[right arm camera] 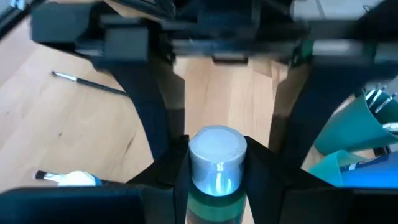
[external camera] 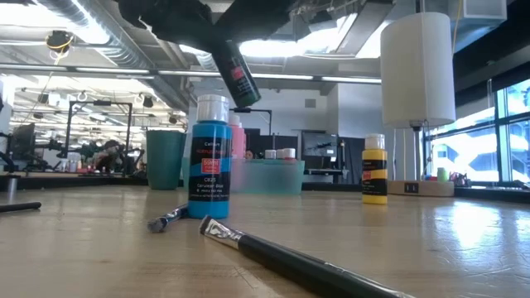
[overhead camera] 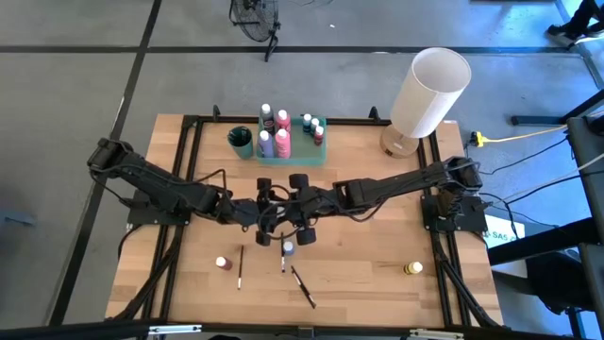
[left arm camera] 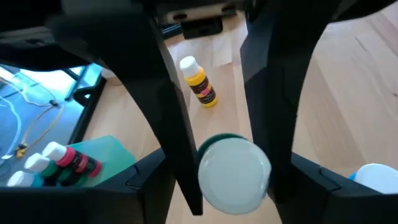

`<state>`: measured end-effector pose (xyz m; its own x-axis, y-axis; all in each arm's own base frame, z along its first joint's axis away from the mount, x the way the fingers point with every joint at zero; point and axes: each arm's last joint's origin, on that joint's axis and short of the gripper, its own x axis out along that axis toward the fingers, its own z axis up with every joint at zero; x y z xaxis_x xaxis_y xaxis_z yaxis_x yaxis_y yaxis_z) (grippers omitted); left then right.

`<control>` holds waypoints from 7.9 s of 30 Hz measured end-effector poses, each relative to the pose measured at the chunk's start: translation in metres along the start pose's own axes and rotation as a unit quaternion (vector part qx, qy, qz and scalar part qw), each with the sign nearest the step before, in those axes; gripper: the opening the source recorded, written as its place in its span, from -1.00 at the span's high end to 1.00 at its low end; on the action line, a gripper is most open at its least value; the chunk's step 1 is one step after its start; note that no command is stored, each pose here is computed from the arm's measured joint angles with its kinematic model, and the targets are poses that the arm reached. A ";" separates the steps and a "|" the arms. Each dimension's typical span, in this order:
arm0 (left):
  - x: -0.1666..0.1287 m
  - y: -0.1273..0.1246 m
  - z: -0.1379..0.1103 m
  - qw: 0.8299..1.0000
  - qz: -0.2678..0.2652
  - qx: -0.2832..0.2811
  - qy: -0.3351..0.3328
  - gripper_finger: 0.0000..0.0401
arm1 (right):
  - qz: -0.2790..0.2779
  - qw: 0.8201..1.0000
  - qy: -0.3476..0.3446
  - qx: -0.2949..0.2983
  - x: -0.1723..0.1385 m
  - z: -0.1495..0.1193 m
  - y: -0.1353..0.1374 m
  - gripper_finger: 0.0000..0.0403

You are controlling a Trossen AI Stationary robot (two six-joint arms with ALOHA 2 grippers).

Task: Pick & Place Paint Supplies
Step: Put the small green paint bottle into the green bin

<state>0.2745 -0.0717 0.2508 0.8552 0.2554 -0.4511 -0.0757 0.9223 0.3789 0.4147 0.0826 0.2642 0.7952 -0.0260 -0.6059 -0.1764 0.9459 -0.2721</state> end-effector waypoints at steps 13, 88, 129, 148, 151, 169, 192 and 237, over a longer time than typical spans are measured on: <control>-0.007 -0.002 -0.005 0.995 0.079 0.048 0.040 -0.22 | -0.103 0.989 0.108 -0.001 -0.003 -0.018 0.010 0.43; -0.018 -0.017 -0.039 0.982 -0.009 0.041 0.182 -0.21 | -0.319 0.893 0.085 0.307 -0.247 0.055 -0.083 0.42; -0.019 -0.017 -0.041 0.982 -0.013 0.005 0.190 -0.21 | -0.165 0.818 0.225 0.503 -0.228 -0.004 -0.104 0.42; -0.018 -0.017 -0.040 0.982 -0.014 0.018 0.187 -0.21 | -0.247 0.896 0.139 0.343 -0.121 -0.049 -0.130 0.42; -0.019 -0.017 -0.041 0.981 -0.014 0.020 0.190 -0.21 | -0.244 0.919 0.088 0.296 -0.105 -0.049 -0.128 0.42; -0.017 -0.020 -0.054 0.978 -0.023 0.013 0.205 -0.21 | -0.228 0.935 -0.175 0.207 -0.052 -0.120 -0.126 0.42; -0.009 -0.013 -0.048 0.984 -0.032 0.017 0.175 -0.21 | -0.249 0.897 -0.274 0.242 -0.040 -0.203 -0.143 0.42; -0.005 -0.010 -0.045 0.985 -0.048 -0.029 0.163 -0.21 | -0.305 0.898 -0.156 0.276 0.009 -0.243 -0.171 0.42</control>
<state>0.2484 -0.0690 0.2130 0.6509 0.2361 -0.7215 -0.0389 0.9595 0.2789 0.3111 -0.1578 0.1234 0.7851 -0.5836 -0.2073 0.5936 0.8046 -0.0172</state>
